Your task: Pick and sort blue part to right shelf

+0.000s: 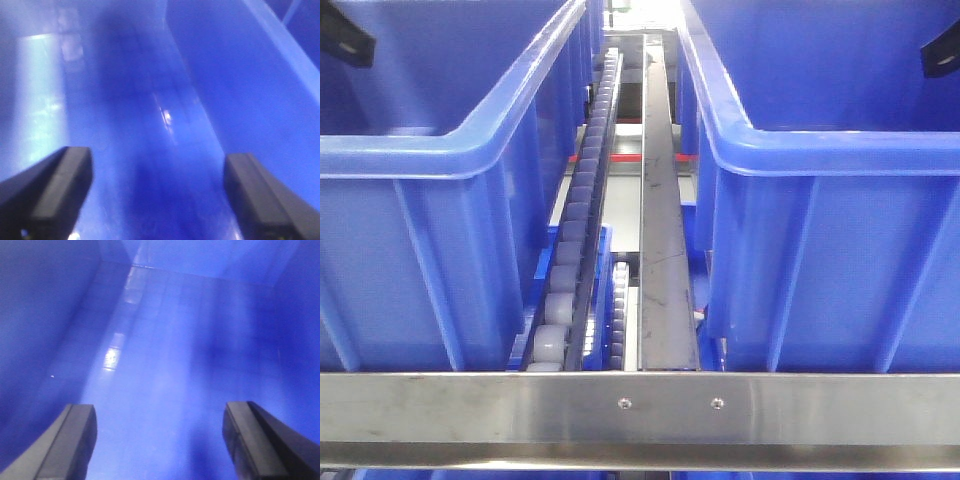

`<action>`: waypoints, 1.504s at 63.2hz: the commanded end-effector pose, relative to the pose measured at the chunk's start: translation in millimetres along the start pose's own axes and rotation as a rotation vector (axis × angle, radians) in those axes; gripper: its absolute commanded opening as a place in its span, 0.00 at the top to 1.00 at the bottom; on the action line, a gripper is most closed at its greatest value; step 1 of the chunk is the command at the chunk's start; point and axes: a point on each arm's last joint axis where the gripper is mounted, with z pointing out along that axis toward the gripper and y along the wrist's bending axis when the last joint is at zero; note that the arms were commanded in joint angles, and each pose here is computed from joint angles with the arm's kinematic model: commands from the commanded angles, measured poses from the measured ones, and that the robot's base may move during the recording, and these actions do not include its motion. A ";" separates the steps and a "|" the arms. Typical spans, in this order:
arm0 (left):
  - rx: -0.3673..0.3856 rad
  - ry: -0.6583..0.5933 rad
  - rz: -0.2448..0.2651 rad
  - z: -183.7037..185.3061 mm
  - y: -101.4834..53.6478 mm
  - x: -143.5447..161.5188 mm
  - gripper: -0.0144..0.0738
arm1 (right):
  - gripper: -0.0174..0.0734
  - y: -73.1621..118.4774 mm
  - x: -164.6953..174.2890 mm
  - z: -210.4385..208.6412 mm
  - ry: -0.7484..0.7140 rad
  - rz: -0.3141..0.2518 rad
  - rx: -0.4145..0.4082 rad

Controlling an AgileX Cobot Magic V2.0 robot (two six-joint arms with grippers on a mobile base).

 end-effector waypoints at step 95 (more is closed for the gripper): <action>-0.199 -0.643 -0.058 -169.0 6.4 80.3 0.69 | 0.77 -5.7 41.3 -150.9 -0.547 0.034 0.065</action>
